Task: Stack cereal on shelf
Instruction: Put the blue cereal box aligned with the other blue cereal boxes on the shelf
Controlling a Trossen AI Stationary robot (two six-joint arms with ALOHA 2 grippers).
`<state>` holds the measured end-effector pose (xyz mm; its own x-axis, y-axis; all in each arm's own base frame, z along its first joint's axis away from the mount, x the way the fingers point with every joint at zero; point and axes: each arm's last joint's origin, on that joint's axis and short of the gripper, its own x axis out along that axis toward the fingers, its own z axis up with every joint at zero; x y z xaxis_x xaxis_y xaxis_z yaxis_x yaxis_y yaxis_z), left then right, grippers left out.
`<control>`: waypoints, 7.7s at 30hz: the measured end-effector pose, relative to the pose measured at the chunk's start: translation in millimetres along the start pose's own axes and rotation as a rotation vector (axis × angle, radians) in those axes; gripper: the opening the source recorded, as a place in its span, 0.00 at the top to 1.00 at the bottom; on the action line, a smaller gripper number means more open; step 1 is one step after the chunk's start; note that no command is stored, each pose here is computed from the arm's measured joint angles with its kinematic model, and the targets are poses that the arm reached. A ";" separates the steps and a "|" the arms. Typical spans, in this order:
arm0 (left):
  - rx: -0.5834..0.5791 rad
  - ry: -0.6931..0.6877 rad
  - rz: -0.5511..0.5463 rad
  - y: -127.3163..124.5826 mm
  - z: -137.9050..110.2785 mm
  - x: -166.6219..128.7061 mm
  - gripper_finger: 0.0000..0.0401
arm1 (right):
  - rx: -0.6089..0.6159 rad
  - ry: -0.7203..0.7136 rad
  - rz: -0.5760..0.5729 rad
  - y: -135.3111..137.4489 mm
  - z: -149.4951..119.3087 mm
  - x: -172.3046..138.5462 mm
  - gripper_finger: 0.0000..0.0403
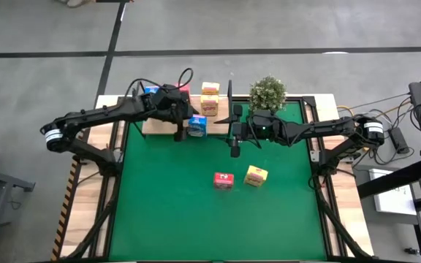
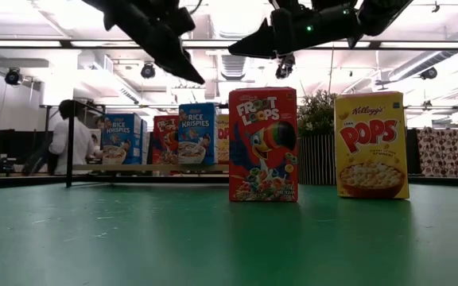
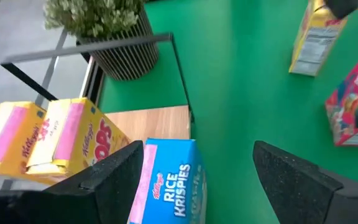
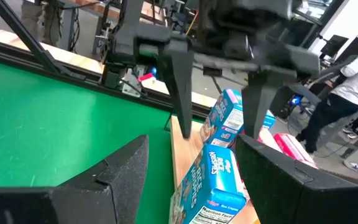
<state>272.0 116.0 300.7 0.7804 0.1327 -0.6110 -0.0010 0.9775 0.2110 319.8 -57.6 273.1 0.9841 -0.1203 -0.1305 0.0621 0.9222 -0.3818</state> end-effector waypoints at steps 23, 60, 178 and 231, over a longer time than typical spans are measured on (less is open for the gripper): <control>-0.027 0.093 0.007 19.7 -20.9 31.5 0.29 | 0.004 0.012 -0.003 -1.7 -1.6 -0.2 0.43; -0.031 0.109 0.000 19.1 -22.9 31.5 0.50 | 0.004 0.011 -0.004 -1.7 -1.6 -0.2 0.43; -0.032 0.593 0.204 14.2 -71.5 -63.7 0.61 | 0.005 0.031 0.004 -0.9 -3.3 -0.3 0.43; -0.090 0.619 0.180 -16.4 -46.8 -70.2 0.85 | 0.002 0.031 0.004 -0.9 -3.3 -0.3 0.43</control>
<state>187.9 98.3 304.4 0.2590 0.3390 -0.9044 -0.1712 0.9377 0.3025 318.9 -59.7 270.5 0.9788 -0.1278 -0.1603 0.0585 0.9235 -0.3790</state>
